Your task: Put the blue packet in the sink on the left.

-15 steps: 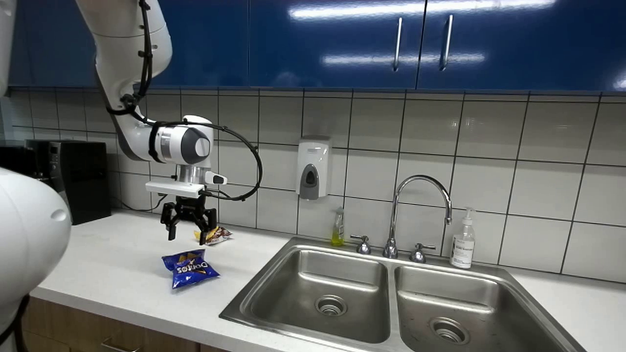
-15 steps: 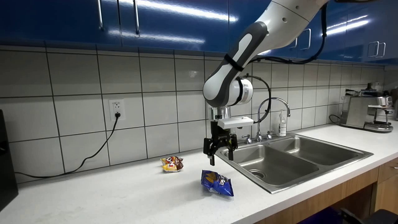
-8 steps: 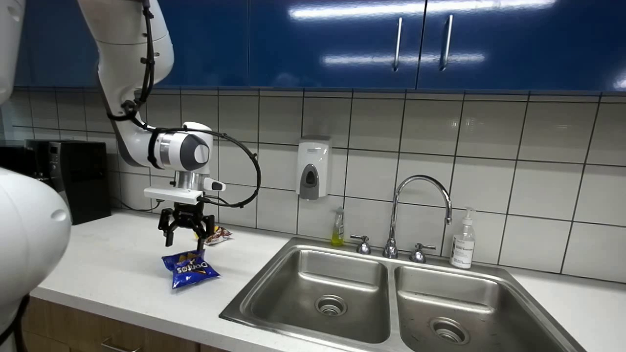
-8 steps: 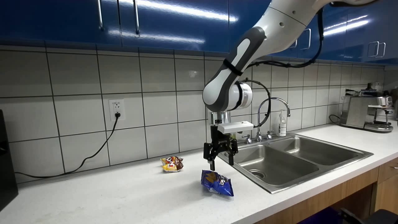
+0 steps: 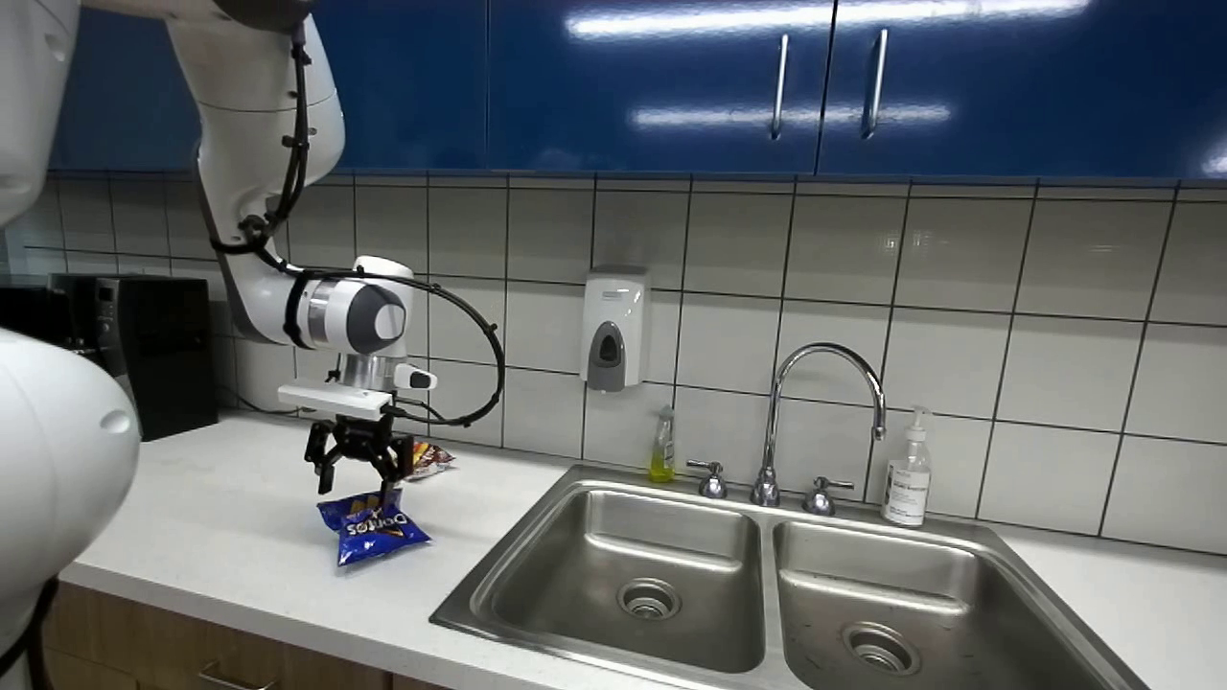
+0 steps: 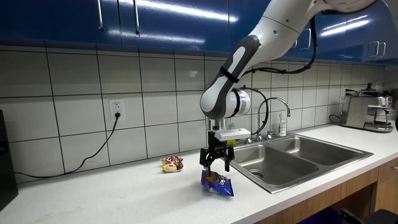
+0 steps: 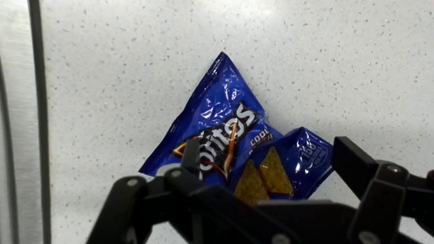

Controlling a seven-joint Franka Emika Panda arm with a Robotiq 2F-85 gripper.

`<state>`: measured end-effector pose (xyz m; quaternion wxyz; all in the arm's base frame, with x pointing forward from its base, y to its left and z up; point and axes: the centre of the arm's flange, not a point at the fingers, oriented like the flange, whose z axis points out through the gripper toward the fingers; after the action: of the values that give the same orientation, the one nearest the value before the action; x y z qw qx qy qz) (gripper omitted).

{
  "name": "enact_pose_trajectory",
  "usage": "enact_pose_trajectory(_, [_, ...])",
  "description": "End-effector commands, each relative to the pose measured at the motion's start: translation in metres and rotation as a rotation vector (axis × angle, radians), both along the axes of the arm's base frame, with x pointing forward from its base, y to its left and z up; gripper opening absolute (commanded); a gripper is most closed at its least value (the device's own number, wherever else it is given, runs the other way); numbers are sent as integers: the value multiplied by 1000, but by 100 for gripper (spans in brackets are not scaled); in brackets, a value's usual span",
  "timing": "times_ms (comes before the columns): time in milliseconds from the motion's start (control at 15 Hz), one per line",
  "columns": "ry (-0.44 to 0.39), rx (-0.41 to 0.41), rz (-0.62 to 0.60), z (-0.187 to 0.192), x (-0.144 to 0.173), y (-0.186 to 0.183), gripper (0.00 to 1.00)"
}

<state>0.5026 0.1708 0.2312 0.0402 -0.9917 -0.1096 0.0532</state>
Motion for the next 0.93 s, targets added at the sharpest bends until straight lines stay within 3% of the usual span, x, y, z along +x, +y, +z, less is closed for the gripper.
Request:
enact_pose_trajectory(0, [-3,29,16,-8,8,7,100])
enact_pose_trajectory(867, [30,31,-1,-36,34,10,100])
